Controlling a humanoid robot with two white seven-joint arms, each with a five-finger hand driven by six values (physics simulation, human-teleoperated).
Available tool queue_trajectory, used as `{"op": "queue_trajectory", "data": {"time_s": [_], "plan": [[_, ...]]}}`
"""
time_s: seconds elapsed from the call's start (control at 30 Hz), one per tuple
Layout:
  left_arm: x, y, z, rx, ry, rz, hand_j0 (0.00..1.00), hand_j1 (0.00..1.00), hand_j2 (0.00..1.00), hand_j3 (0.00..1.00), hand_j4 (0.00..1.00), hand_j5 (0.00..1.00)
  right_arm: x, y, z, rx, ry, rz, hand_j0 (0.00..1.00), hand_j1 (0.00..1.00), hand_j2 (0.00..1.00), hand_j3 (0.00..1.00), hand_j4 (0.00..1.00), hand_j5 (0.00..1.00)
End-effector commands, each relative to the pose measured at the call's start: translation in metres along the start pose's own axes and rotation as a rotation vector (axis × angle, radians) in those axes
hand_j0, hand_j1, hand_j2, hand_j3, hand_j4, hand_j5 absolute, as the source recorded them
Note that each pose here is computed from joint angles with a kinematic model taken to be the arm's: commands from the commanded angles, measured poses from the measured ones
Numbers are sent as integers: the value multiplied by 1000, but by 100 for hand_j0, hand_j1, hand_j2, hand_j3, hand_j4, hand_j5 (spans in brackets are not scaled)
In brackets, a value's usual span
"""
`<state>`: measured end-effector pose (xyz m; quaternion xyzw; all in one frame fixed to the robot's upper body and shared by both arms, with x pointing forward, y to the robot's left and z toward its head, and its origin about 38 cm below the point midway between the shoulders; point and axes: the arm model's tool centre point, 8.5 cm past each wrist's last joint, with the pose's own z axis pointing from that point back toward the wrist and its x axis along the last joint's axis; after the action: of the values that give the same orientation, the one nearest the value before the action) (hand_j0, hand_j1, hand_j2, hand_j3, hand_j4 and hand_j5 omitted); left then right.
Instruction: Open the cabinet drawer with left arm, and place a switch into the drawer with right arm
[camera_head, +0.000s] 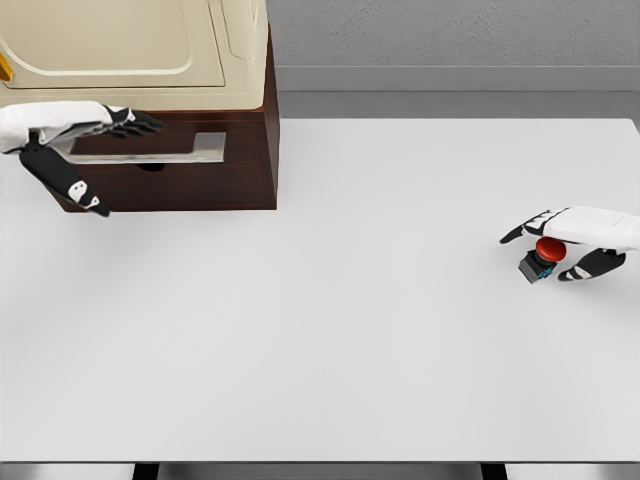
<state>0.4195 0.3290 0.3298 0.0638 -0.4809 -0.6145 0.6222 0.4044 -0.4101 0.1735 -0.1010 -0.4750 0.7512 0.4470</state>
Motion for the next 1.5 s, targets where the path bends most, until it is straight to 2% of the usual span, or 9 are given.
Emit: {"op": "queue_trajectory", "data": {"time_s": [0.0, 0.17, 0.33, 0.7, 0.87, 1.0, 1.47], "plan": [[-2, 3, 4, 11, 4, 3, 100, 100, 100, 100, 100, 100, 0, -1, 1, -4, 1, -4, 83, 83, 83, 83, 83, 83], [-2, 3, 3, 13, 3, 5, 100, 100, 100, 100, 100, 100, 0, -1, 1, -4, 1, -4, 73, 73, 73, 73, 73, 73], [-9, -3, 0, 15, -3, 36, 100, 100, 100, 100, 100, 100, 0, -2, 1, -7, 0, -1, 72, 72, 72, 72, 72, 72], [-15, -8, 2, 8, 7, 51, 100, 100, 100, 100, 100, 100, 0, 0, 1, -4, -1, -6, 68, 68, 68, 68, 68, 68], [-17, -8, 5, 12, 13, 53, 100, 100, 100, 100, 100, 100, 0, -2, 1, -7, -1, -3, 59, 59, 59, 59, 59, 59], [-21, -9, 7, 14, 37, 66, 100, 100, 100, 100, 100, 100, 0, -2, 1, -8, -1, -3, 58, 58, 58, 58, 58, 58], [-24, -15, 7, -9, 41, 74, 100, 100, 100, 100, 100, 100, 5, -12, 0, -26, -14, 16, 56, 56, 56, 56, 56, 56]]}}
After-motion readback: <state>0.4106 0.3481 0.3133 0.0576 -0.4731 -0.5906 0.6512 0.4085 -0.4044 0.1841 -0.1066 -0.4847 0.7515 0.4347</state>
